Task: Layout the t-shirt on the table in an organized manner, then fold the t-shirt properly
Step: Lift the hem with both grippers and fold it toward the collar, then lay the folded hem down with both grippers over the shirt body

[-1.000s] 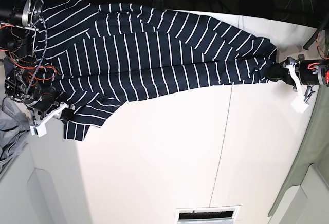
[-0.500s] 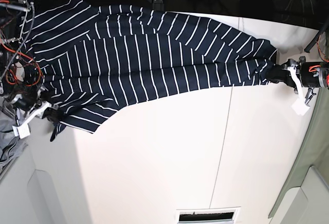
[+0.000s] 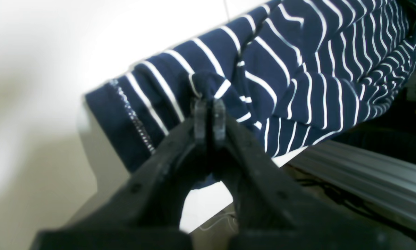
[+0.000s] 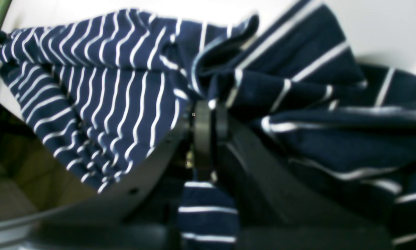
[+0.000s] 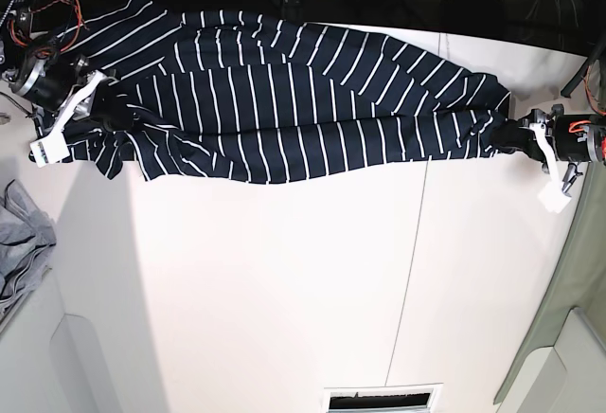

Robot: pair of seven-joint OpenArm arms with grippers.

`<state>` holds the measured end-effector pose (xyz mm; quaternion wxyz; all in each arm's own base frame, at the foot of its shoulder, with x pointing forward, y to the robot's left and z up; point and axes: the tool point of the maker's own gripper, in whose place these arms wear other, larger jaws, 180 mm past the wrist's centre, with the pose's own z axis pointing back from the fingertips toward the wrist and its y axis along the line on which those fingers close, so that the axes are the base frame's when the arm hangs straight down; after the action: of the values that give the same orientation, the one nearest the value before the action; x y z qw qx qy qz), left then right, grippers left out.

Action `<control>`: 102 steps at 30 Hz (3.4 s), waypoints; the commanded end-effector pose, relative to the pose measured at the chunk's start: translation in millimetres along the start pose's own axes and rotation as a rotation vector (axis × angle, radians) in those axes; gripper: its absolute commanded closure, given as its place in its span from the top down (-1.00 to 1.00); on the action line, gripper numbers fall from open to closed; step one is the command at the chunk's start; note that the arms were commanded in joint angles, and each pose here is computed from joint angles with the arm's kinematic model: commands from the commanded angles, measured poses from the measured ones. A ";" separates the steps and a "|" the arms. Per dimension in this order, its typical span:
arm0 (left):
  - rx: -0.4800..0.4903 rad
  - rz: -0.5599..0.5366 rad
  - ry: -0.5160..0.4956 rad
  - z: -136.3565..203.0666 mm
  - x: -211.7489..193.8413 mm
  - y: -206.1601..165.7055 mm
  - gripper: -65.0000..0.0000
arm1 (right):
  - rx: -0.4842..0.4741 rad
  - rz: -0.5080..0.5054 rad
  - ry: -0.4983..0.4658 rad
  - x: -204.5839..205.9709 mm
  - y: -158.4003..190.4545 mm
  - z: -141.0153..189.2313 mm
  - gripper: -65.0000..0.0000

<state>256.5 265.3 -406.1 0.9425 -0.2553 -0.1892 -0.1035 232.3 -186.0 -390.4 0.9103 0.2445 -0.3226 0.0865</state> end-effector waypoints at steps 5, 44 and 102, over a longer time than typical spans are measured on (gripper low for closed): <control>0.008 -0.025 -0.036 11.3 14.7 2.5 -1.00 | -0.026 -0.005 0.052 -29.1 -2.9 10.2 -1.00; -0.030 -0.009 -0.076 0.4 18.7 -8.2 -1.00 | -0.197 -0.144 0.116 -88.7 -40.1 57.3 -1.00; -0.006 -0.061 -0.153 -4.4 50.8 -10.5 -1.00 | -0.075 0.238 0.023 77.3 -13.9 -60.7 -0.04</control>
<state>289.2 244.0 -399.7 0.9277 -0.2608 -0.2444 -0.1077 318.3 -164.1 -402.9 0.9151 0.1700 -0.3160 0.1836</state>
